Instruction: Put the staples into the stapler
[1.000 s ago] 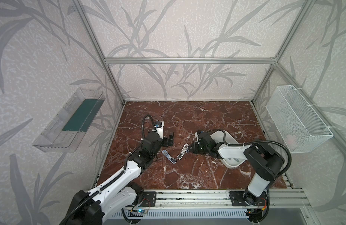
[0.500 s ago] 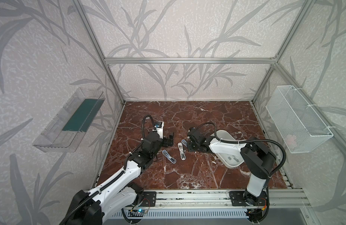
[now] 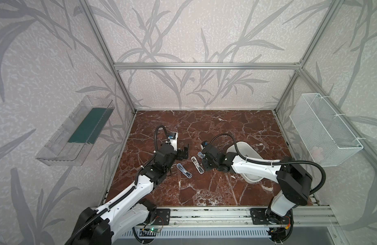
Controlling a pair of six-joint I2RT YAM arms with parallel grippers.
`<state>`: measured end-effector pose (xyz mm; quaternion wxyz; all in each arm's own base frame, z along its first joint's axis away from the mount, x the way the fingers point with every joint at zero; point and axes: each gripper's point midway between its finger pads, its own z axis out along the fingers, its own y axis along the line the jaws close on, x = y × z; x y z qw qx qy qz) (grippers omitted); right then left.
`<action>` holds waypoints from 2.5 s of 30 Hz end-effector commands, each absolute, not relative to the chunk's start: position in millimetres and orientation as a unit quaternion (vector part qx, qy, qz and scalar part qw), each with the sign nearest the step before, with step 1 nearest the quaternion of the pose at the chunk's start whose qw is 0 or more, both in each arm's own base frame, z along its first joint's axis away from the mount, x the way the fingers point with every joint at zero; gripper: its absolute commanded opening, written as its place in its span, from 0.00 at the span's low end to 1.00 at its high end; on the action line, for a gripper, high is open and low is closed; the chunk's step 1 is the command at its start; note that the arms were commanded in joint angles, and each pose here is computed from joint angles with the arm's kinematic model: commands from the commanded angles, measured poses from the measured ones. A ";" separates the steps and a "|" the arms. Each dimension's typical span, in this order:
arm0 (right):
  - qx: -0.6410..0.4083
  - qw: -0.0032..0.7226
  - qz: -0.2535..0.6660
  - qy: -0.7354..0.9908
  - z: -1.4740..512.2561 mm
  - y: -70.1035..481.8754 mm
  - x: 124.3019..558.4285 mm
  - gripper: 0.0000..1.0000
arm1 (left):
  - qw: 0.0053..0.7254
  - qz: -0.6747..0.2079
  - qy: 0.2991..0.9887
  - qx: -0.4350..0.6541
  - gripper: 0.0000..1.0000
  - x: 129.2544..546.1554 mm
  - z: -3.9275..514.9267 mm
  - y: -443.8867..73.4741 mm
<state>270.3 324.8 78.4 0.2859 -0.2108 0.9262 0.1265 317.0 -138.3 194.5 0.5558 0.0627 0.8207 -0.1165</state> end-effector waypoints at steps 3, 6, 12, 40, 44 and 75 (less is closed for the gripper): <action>-0.241 0.252 0.117 0.930 50.8 327.4 261.7 0.20 | 0.565 -0.114 0.815 0.052 0.99 322.4 204.2 -135.8; -0.248 0.240 0.122 0.931 42.1 334.1 259.6 0.19 | 0.565 -0.115 0.815 0.054 0.99 322.9 204.7 -136.9; -0.249 0.231 0.115 0.933 30.9 338.2 262.1 0.19 | 0.564 -0.117 0.816 0.055 0.99 323.3 203.5 -138.1; -0.257 0.231 0.056 0.937 12.7 342.8 278.3 0.38 | 0.558 -0.127 0.818 0.062 0.99 325.4 202.1 -144.3; -0.260 0.228 0.056 0.936 11.1 345.9 279.6 0.35 | 0.558 -0.126 0.818 0.062 0.99 325.2 202.9 -144.0; -0.089 0.352 0.034 0.931 148.9 213.5 299.8 0.14 | 0.572 -0.065 0.816 0.049 0.99 343.1 225.5 -122.8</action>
